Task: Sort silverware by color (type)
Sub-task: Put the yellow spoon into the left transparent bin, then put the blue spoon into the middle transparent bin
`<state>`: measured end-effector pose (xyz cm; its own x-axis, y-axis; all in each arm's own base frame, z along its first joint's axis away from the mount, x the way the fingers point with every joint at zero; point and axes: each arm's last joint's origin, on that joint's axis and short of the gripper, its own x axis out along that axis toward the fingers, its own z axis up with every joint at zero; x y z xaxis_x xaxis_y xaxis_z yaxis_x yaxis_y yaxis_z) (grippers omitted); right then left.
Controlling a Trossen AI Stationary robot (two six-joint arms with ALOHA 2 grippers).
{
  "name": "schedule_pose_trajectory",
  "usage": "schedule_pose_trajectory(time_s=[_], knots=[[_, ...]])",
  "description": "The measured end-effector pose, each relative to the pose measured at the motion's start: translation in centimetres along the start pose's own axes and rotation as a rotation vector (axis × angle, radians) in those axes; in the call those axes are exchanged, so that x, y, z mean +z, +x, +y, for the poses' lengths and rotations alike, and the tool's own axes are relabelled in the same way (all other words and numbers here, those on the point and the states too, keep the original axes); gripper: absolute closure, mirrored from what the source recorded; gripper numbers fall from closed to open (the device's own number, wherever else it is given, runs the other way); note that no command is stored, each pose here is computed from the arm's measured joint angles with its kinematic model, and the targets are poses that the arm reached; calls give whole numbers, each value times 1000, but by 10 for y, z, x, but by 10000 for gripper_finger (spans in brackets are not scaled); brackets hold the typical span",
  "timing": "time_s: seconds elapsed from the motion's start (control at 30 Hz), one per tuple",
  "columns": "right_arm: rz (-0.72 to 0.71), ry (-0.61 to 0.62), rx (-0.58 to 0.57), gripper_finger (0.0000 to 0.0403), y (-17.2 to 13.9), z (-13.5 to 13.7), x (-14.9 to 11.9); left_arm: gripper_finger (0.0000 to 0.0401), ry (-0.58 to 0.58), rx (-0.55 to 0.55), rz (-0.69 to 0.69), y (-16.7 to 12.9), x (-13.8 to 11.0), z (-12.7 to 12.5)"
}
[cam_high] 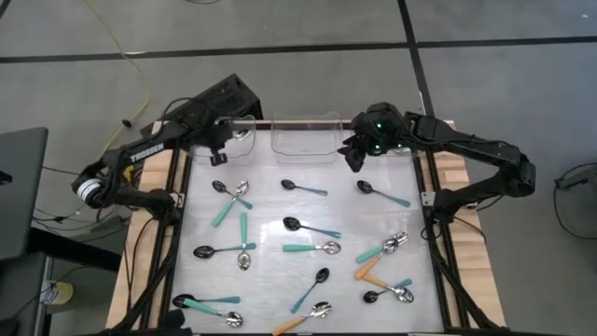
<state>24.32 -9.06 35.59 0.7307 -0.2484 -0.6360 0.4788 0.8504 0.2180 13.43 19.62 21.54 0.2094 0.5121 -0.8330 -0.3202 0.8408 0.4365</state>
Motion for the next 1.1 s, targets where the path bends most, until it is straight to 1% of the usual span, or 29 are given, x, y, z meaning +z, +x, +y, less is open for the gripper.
schedule_pose_trajectory(time_s=[0.07, 0.13, 0.23, 0.43, 0.53, 0.77, 0.93, 1.0, 1.1], knots=[[0, 4, 0, 208, 0, 0, 0, 374, -46, 13, 52, 6, -4, -2], [0, 4, 0, 208, 0, 0, 0, 375, -69, 27, 68, 12, -4, -3], [0, 6, 0, 208, 0, 0, 0, 370, -71, -5, 96, 21, -5, -6], [0, 6, 0, 208, 0, 0, 0, 343, -109, -72, 128, 36, -6, -10], [4, 6, -1, 208, 0, 0, 0, 325, -123, -81, 130, 39, -5, -10], [12, -7, 14, 208, 0, 5, -2, 281, -120, -74, 132, 37, -2, -8], [18, -24, 33, 208, 0, 11, -4, 267, -128, -91, 133, 27, 8, 2], [21, -42, 44, 208, 0, 15, -5, 267, -137, -128, 129, 20, 12, 6], [28, -77, 62, 208, 1, 21, -7, 268, -158, -218, 105, 8, 20, 10]])
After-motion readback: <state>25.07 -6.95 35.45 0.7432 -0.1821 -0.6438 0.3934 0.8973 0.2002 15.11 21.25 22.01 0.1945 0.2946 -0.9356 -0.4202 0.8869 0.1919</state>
